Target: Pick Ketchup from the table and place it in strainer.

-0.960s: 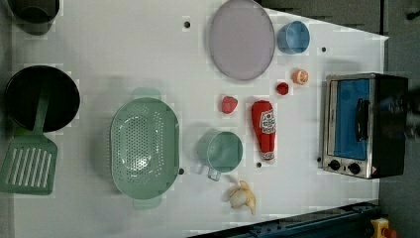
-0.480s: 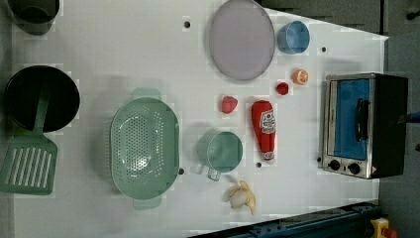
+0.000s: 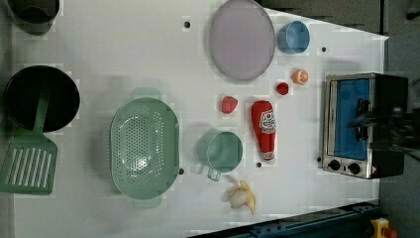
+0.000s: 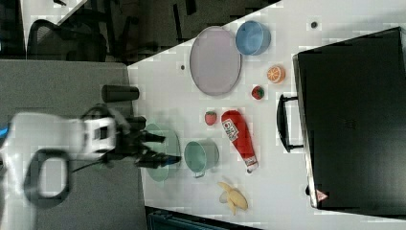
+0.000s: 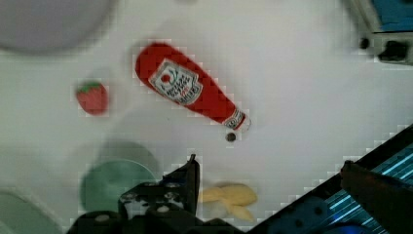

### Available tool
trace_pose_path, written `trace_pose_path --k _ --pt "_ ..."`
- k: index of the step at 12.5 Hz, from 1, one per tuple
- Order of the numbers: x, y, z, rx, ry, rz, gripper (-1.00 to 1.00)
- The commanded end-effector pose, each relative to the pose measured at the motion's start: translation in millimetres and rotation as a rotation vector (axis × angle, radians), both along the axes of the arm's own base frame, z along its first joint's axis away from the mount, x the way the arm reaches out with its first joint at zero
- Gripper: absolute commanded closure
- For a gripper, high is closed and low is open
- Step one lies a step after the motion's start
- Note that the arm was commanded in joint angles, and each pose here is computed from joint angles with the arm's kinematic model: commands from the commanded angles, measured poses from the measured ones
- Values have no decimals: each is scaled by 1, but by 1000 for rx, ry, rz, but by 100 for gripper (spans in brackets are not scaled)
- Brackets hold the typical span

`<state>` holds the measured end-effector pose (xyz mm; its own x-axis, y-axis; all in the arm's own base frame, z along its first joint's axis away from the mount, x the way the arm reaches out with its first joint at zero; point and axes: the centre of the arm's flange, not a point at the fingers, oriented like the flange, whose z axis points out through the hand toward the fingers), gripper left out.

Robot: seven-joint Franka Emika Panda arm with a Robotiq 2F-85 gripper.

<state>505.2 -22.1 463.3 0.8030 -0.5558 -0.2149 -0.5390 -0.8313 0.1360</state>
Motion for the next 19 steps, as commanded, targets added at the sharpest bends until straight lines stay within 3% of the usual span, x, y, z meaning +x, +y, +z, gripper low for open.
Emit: trace_pose_path --k 1,7,11,19 --pt "4 11 -50 88 26 290 -100" --pt "9 20 -148 169 -34 639 -100" --pt "2 26 -204 154 -98 661 -100" --pt "-5 36 -290 126 -105 762 -100"
